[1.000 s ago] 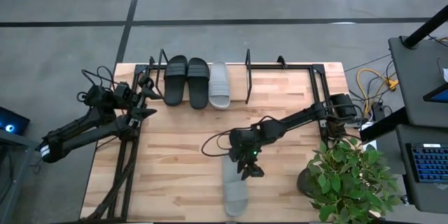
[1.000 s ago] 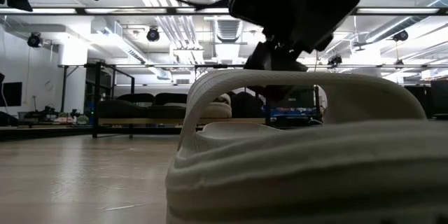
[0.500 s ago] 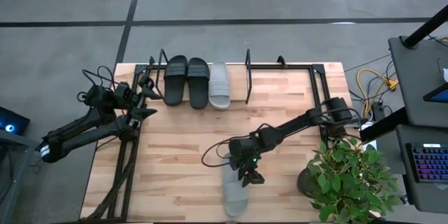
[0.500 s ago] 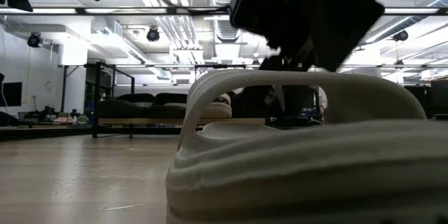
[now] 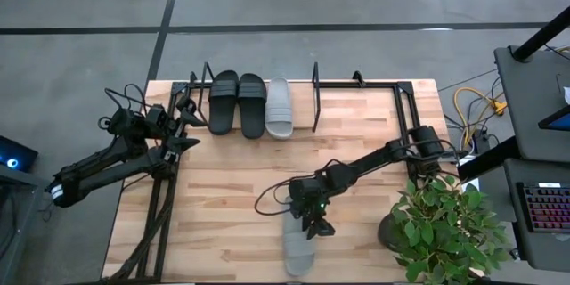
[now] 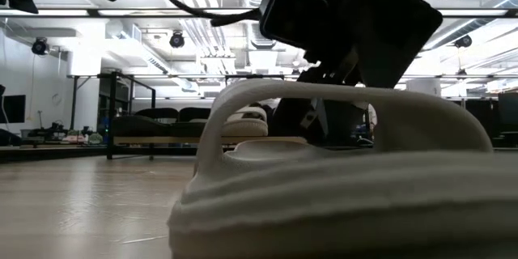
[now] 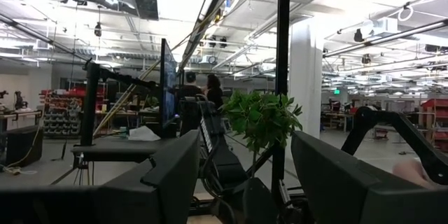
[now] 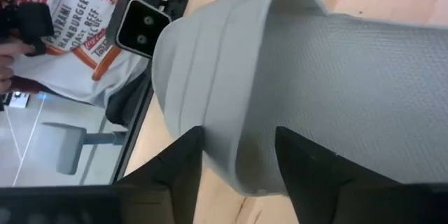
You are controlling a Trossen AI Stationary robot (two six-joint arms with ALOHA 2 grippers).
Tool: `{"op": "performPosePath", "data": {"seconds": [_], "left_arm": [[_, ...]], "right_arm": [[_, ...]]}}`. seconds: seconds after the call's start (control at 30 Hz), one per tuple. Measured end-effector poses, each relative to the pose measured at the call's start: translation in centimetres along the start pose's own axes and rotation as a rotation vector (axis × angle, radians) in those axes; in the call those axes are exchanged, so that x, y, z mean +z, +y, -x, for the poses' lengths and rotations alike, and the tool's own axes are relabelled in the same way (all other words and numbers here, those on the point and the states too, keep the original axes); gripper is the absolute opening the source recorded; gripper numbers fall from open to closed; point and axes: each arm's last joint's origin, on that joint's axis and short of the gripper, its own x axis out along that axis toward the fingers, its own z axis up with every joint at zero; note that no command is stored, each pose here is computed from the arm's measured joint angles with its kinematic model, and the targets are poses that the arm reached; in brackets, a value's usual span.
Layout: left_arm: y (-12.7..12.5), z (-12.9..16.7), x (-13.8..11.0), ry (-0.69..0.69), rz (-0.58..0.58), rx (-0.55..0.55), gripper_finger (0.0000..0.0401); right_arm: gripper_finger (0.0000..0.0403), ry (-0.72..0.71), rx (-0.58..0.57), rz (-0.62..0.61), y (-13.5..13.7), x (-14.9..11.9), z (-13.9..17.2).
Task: Pick and place slides into the shelf
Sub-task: Put the gray slide on the shelf
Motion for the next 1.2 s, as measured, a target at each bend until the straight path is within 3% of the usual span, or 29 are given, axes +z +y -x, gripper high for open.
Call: {"op": "performPosePath", "data": {"seconds": [0.33,0.8,1.2], "left_arm": [[0.0,0.0,0.0,0.0,-0.001,-0.001,0.0211],[0.0,0.0,0.0,0.001,-0.002,0.0,0.0211],[0.0,0.0,0.0,0.001,0.0,0.001,0.0211]], "right_arm": [[0.0021,0.014,0.028,0.094,0.8,-0.2,-0.5],[0.001,0.012,0.0,0.264,2.2,0.1,1.2],[0.0009,-0.098,-0.251,0.53,6.3,1.5,8.1]]}}
